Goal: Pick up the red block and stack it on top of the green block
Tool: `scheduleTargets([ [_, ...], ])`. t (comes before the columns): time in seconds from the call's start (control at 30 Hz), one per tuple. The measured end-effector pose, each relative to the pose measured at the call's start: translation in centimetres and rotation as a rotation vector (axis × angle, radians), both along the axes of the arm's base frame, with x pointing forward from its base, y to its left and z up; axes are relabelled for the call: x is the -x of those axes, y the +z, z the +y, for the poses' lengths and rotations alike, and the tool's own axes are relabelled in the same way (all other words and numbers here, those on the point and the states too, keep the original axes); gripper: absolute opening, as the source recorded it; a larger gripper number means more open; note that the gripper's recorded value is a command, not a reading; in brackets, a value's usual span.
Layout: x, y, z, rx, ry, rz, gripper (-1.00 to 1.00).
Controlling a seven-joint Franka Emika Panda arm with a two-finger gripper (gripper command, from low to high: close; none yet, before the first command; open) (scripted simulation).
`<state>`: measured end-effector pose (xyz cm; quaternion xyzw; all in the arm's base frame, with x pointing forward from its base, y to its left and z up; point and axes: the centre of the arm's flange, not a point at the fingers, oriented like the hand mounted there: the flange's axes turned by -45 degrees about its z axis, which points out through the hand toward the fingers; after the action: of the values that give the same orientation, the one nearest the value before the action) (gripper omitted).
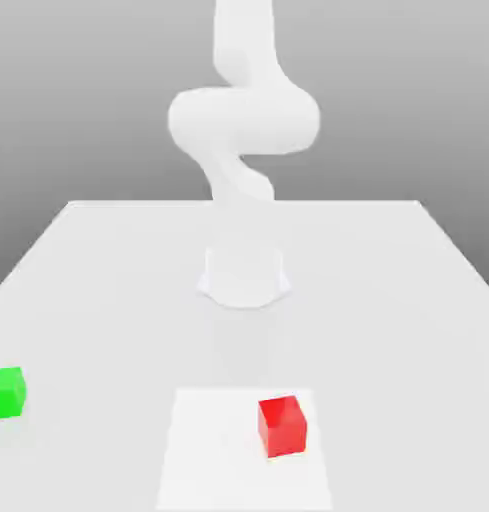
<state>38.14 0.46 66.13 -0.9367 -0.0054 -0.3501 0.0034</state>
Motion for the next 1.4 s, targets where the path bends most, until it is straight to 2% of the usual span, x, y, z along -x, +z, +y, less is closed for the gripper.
scheduleTargets([
  [0.17, -5.2, -11.3, 1.2, 0.019, 0.051, 0.178, 0.00],
  [0.33, -7.1, -22.7, 2.5, 0.039, 0.101, 0.349, 0.00],
  [0.5, -6.1, -33.8, 3.6, 0.062, 0.152, 0.519, 0.00],
  [0.67, -2.6, -43.7, 4.5, 0.087, 0.205, 0.683, 0.00],
  [0.87, -1.9, -50.7, 4.4, 0.089, 0.211, 0.711, 0.00],
  [0.9, -1.8, -51.4, 4.4, 0.090, 0.211, 0.711, -1.00],
  [1.13, -1.8, -51.4, 4.4, 0.090, 0.211, 0.711, -1.00],
  [1.33, -1.9, -45.9, 4.1, 0.088, 0.204, 0.712, -1.00],
  [1.4, -2.8, -45.1, -0.3, 0.050, 0.106, 0.715, -1.00],
])
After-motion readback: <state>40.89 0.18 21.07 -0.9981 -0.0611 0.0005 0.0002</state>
